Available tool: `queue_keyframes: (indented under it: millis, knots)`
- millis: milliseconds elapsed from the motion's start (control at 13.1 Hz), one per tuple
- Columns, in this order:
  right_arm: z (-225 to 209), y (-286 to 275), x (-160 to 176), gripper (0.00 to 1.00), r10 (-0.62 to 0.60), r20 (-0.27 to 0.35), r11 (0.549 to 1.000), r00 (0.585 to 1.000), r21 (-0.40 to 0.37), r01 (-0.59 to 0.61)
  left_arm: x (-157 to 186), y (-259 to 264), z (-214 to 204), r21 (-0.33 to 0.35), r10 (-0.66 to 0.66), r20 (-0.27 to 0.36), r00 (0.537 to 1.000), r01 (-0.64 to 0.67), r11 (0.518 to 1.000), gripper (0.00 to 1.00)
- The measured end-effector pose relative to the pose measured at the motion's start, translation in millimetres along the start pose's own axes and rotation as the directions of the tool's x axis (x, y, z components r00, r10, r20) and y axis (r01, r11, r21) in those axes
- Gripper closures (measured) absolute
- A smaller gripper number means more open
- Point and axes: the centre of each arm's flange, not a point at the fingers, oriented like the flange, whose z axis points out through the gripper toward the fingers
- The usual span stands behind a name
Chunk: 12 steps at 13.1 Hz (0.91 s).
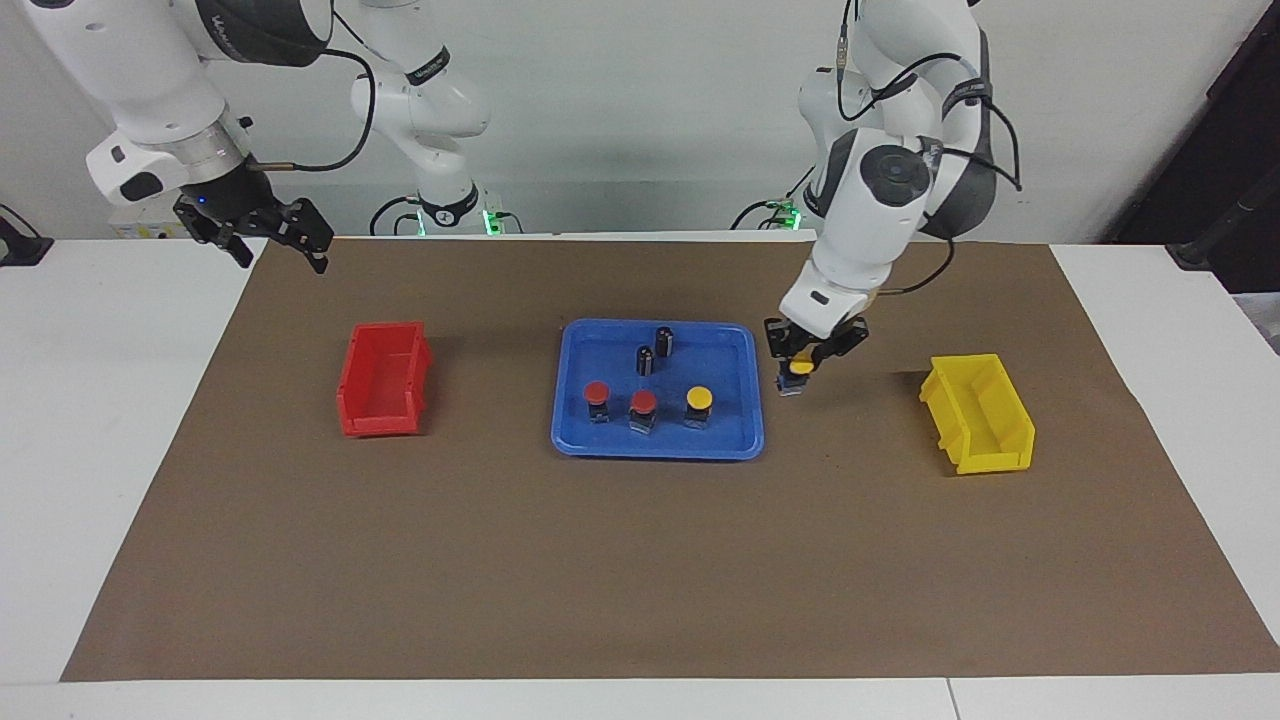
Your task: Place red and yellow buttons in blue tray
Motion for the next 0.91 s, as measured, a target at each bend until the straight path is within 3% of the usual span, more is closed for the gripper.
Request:
queue_keyframes:
  millis: [229, 838, 914]
  knots:
    - [0.0, 0.7, 0.0, 0.0, -0.002, 0.0, 1.0, 1.0, -0.007, 0.002, -9.9, 25.6, 21.9, -0.007, -0.003, -0.012, 1.0, 0.003, 1.0, 0.59]
    - [0.0, 0.6, 0.0, 0.0, -0.004, -0.001, 1.0, 1.0, -0.016, 0.004, -3.4, 14.9, 79.6, 0.013, -0.023, -0.036, 0.999, 0.024, 1.0, 0.59]
    - [0.0, 0.6, 0.0, 0.0, -0.004, -0.001, 1.0, 1.0, -0.016, 0.004, -2.6, 14.9, 78.3, 0.012, -0.024, -0.038, 0.999, 0.024, 1.0, 0.51]
